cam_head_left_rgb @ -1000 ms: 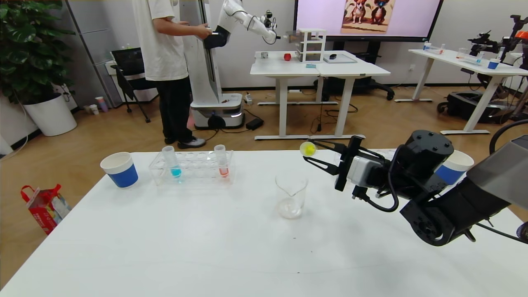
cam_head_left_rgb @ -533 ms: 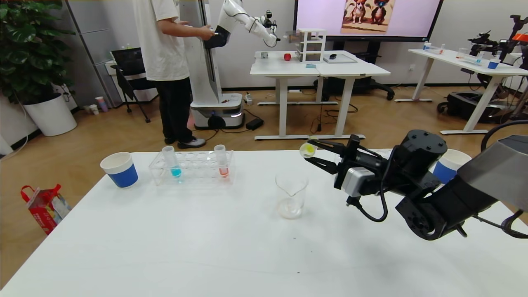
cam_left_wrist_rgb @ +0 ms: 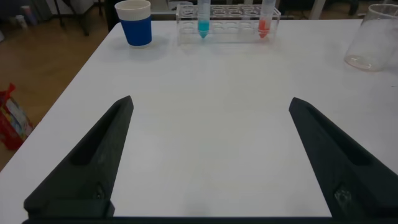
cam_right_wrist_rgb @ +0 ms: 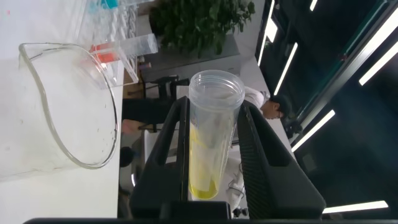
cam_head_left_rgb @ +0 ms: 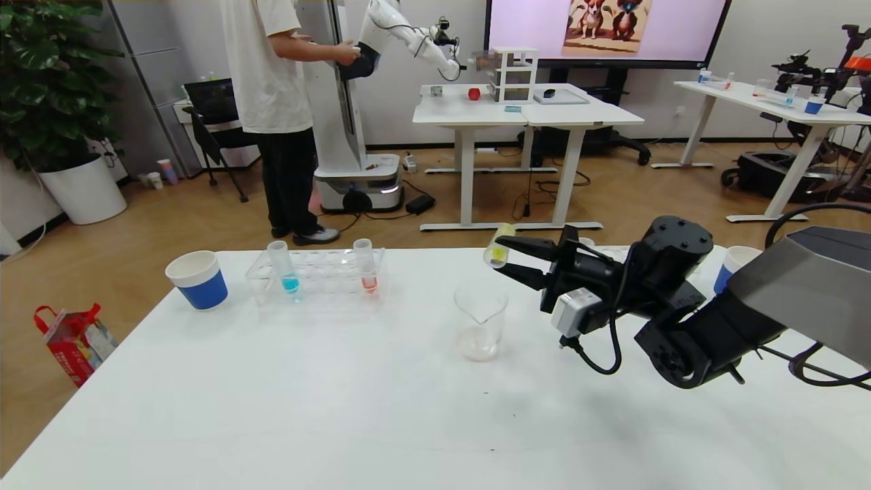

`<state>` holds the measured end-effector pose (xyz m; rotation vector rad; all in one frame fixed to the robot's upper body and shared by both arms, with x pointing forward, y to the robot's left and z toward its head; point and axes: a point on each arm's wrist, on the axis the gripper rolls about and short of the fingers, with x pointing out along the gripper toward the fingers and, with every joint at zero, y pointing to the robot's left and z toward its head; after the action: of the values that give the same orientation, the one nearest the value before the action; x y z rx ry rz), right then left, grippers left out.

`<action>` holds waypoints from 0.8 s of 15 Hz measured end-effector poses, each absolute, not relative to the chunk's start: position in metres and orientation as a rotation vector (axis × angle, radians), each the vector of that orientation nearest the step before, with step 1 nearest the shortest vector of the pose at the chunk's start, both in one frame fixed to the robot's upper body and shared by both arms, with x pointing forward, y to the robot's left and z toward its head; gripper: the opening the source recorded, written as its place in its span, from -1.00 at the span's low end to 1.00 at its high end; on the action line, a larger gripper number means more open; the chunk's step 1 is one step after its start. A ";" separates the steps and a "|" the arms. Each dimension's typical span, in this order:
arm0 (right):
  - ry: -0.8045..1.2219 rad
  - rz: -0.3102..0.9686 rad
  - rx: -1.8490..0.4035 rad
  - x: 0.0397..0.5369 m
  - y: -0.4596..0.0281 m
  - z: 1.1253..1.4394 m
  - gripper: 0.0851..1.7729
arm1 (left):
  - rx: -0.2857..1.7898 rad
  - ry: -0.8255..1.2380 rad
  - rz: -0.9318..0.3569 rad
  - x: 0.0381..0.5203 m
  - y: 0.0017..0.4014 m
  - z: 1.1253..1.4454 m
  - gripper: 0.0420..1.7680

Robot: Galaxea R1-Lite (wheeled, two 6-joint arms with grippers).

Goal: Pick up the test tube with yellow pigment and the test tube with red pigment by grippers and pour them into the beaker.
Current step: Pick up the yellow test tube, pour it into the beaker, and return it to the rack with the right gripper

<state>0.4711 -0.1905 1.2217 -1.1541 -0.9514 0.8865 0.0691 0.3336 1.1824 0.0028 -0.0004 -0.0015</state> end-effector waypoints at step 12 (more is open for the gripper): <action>-1.024 0.881 -1.331 0.480 -0.189 1.215 -0.51 | 0.002 -0.001 -0.001 0.069 0.334 1.182 0.97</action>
<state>0.4804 -0.1893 1.2153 -1.3305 -1.0241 0.8812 0.0691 0.3336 1.1825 0.0023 -0.0009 -0.0011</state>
